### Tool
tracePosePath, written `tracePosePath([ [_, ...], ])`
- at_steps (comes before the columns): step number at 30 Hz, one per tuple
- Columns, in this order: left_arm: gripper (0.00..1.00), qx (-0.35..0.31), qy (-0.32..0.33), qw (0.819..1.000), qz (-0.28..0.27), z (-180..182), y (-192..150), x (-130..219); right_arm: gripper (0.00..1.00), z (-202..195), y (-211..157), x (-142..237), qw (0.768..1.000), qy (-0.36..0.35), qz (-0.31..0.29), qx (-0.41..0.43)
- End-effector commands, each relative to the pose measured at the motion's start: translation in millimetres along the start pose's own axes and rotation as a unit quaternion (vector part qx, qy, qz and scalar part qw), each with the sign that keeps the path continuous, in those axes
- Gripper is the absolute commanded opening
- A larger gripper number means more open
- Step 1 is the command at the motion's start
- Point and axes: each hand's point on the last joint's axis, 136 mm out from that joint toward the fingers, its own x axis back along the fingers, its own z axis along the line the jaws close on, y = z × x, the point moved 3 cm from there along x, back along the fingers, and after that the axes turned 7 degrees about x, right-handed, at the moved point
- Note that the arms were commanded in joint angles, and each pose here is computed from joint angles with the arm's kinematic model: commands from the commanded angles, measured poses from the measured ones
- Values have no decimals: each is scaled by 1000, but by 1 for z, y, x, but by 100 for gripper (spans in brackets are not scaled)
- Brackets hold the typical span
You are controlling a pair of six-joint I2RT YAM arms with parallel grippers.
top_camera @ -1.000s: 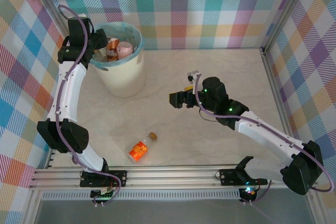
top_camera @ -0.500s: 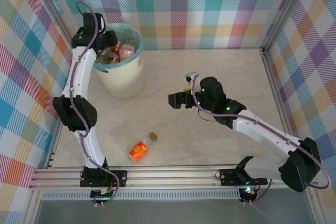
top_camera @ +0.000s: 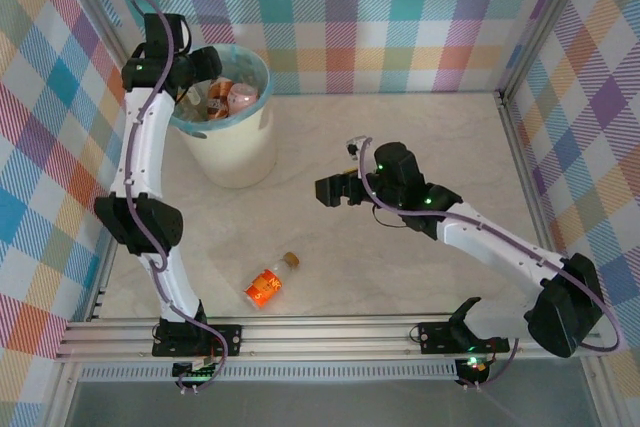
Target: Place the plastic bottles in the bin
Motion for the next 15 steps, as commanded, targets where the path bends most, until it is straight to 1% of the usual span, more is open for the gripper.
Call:
tracePosePath([
  [1, 68, 4, -15, 998, -54, -4, 17, 62, 97, 19, -2, -4, 998, 48, 29, 26],
  [3, 68, 7, -24, 998, -61, -1, 8, 78, 98, 30, -9, -6, 994, 76, 52, 58],
  [6, 68, 15, -26, 998, -57, 8, -16, 99, 95, 51, -24, -7, 977, 131, 78, 148],
  [8, 68, 23, -32, 998, -54, 16, -38, 114, 94, 60, -37, -9, 960, 167, 92, 207],
  [12, 70, 35, -48, 998, -35, 30, -86, 132, 91, 71, -57, -15, 924, 217, 115, 293],
  [15, 71, 42, -68, 997, -10, 37, -123, 142, 91, 79, -77, -22, 887, 249, 120, 371],
])
